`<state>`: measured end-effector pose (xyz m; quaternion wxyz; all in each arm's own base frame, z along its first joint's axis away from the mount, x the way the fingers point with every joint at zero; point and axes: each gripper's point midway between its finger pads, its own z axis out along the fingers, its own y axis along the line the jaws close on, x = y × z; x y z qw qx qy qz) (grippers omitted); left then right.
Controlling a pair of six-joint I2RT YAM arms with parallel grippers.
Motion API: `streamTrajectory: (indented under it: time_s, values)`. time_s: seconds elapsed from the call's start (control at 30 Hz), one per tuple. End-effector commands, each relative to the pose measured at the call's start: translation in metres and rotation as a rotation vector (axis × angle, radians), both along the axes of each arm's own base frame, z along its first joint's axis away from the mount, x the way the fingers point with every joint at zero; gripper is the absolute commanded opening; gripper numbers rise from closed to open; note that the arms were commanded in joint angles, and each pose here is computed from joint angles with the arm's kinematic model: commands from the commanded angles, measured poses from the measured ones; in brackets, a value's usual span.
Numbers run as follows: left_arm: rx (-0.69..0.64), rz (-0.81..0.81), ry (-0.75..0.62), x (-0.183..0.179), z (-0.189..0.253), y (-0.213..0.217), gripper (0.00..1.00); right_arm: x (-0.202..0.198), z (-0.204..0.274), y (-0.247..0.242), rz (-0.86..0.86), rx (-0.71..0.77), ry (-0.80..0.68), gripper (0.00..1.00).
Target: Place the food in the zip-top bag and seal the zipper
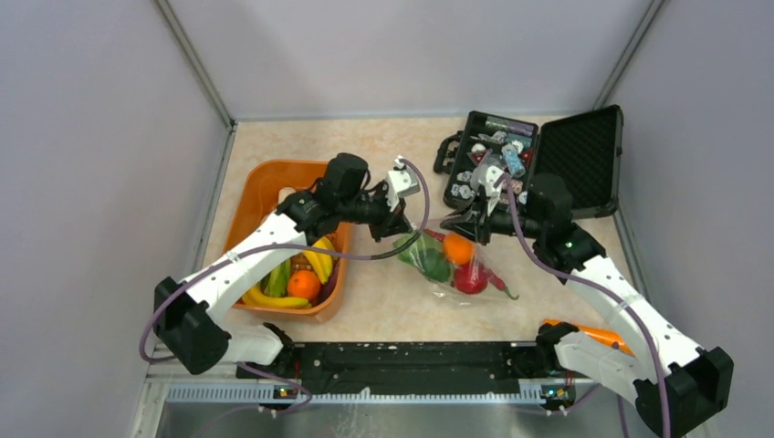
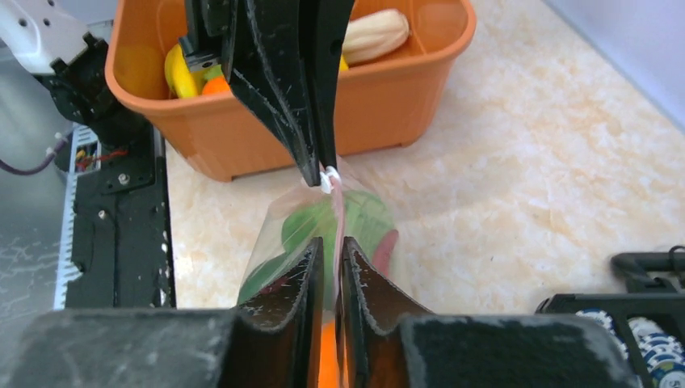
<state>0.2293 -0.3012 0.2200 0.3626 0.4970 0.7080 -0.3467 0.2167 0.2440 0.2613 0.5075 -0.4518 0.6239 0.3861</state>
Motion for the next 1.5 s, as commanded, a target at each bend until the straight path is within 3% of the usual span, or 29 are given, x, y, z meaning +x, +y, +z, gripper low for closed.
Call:
streamTrajectory:
  time_s: [0.0, 0.03, 0.1, 0.2, 0.27, 0.43, 0.63, 0.73, 0.8, 1.07, 1.47]
  values:
    - [-0.183, -0.028, -0.156, -0.001, 0.090, -0.007, 0.00, -0.005, 0.051, 0.002, 0.009, 0.096, -0.137, 0.28]
    - [-0.200, -0.035, -0.171, -0.002, 0.099, -0.008, 0.00, -0.005, 0.053, 0.001, 0.006, 0.099, -0.143, 0.43]
    - [-0.209, -0.046, -0.185, -0.004, 0.112, -0.007, 0.00, -0.005, 0.058, -0.003, -0.021, 0.107, -0.156, 0.61]
    - [-0.195, -0.059, -0.191, -0.006, 0.120, -0.005, 0.00, -0.006, 0.067, -0.009, -0.054, 0.107, -0.190, 0.76]
    - [-0.187, -0.078, -0.188, -0.008, 0.122, -0.006, 0.00, -0.002, 0.070, -0.014, -0.088, 0.087, -0.212, 0.78]
    - [-0.198, -0.127, -0.212, -0.014, 0.133, -0.009, 0.00, 0.007, 0.082, -0.023, -0.135, 0.008, -0.261, 0.80]
    - [-0.165, -0.162, -0.237, -0.017, 0.139, -0.013, 0.00, 0.010, 0.091, -0.016, -0.031, -0.105, -0.251, 0.80]
    - [-0.146, -0.168, -0.239, -0.017, 0.137, -0.016, 0.00, 0.009, 0.088, -0.009, 0.045, -0.140, -0.222, 0.70]
    - [-0.147, -0.176, -0.240, -0.019, 0.137, -0.018, 0.00, 0.004, 0.082, -0.004, 0.107, -0.148, -0.199, 0.67]
    - [-0.147, -0.164, -0.246, -0.018, 0.138, -0.021, 0.00, -0.013, 0.080, 0.006, 0.236, -0.113, -0.183, 0.69]
    - [-0.151, -0.171, -0.250, -0.023, 0.140, -0.024, 0.00, 0.000, 0.069, 0.018, 0.257, -0.100, -0.148, 0.53]
